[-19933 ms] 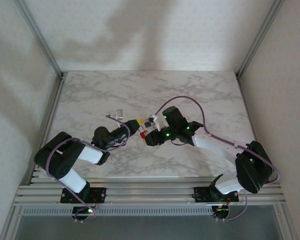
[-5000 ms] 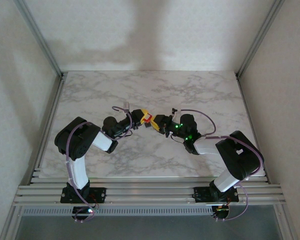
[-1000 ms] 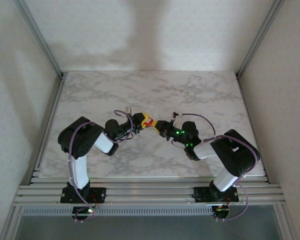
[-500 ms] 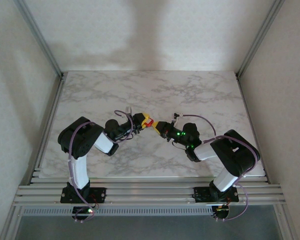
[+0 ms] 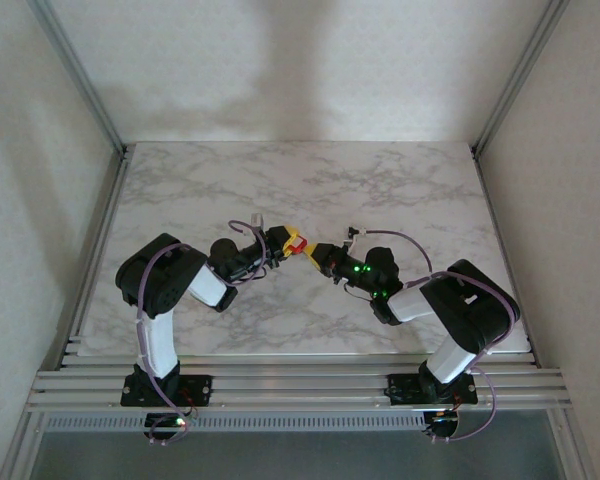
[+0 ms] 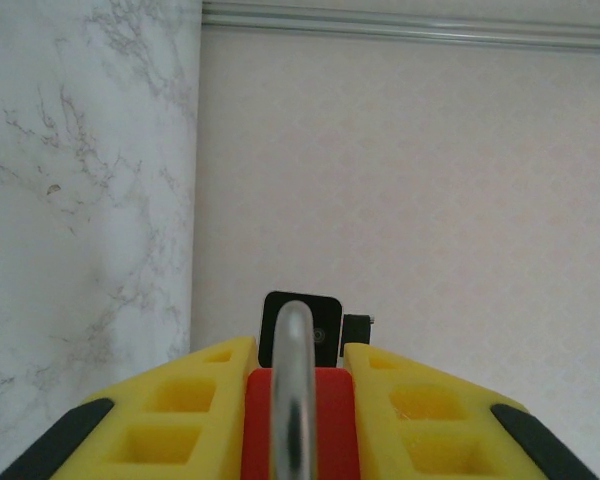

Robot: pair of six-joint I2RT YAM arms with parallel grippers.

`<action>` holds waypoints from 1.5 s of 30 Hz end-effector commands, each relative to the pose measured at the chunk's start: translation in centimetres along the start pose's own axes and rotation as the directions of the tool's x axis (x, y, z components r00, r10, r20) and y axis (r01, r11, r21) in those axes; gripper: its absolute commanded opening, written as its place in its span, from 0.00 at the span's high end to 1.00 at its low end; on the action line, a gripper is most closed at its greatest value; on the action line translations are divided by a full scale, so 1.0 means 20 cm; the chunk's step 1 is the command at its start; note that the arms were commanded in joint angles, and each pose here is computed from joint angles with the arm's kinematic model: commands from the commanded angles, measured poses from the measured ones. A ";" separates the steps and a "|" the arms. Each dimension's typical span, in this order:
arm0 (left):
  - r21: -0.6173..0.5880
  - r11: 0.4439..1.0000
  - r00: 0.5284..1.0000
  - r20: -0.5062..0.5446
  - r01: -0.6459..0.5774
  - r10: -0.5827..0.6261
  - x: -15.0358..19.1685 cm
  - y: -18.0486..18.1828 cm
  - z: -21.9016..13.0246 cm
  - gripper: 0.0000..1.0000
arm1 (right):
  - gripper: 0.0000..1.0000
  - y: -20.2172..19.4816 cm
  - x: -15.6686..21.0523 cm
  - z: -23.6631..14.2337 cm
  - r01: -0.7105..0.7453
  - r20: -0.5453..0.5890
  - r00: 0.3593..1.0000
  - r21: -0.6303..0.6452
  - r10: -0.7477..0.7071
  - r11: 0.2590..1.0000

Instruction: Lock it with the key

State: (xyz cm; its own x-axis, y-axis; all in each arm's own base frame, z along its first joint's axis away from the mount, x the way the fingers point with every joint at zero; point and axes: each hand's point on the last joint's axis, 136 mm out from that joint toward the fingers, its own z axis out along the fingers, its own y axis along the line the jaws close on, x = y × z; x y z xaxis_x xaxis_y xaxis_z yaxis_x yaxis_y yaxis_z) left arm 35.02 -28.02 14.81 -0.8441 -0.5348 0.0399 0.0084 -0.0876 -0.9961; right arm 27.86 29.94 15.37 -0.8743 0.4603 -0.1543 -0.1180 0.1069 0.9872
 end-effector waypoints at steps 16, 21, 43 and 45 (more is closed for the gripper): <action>0.259 0.956 0.952 0.302 -0.135 0.052 -0.35 -0.37 -0.18 1.00 | 1.00 -0.08 0.17 -0.05 -0.007 -0.101 0.995 0.041 0.011 0.999; 0.258 0.957 0.950 0.308 -0.134 0.050 -0.36 -0.37 -0.18 1.00 | 1.00 -0.09 0.18 -0.06 -0.014 -0.104 0.994 0.045 0.018 0.999; 0.243 0.962 0.940 0.340 -0.128 0.040 -0.41 -0.35 -0.21 1.00 | 1.00 -0.09 0.22 -0.07 -0.019 -0.117 0.993 0.050 0.025 0.999; 0.242 0.962 0.938 0.344 -0.130 0.040 -0.41 -0.35 -0.21 1.00 | 1.00 -0.09 0.22 -0.07 -0.019 -0.116 0.993 0.050 0.025 0.999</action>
State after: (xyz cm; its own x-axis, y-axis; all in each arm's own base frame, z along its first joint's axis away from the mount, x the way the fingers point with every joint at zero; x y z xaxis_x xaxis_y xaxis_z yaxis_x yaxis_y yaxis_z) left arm 34.97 -27.18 13.97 -0.8342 -0.5485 0.0571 -0.0171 -0.0778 -0.9968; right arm 27.09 30.05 14.57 -0.8714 0.4699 -0.1410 -0.0967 0.1173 0.9884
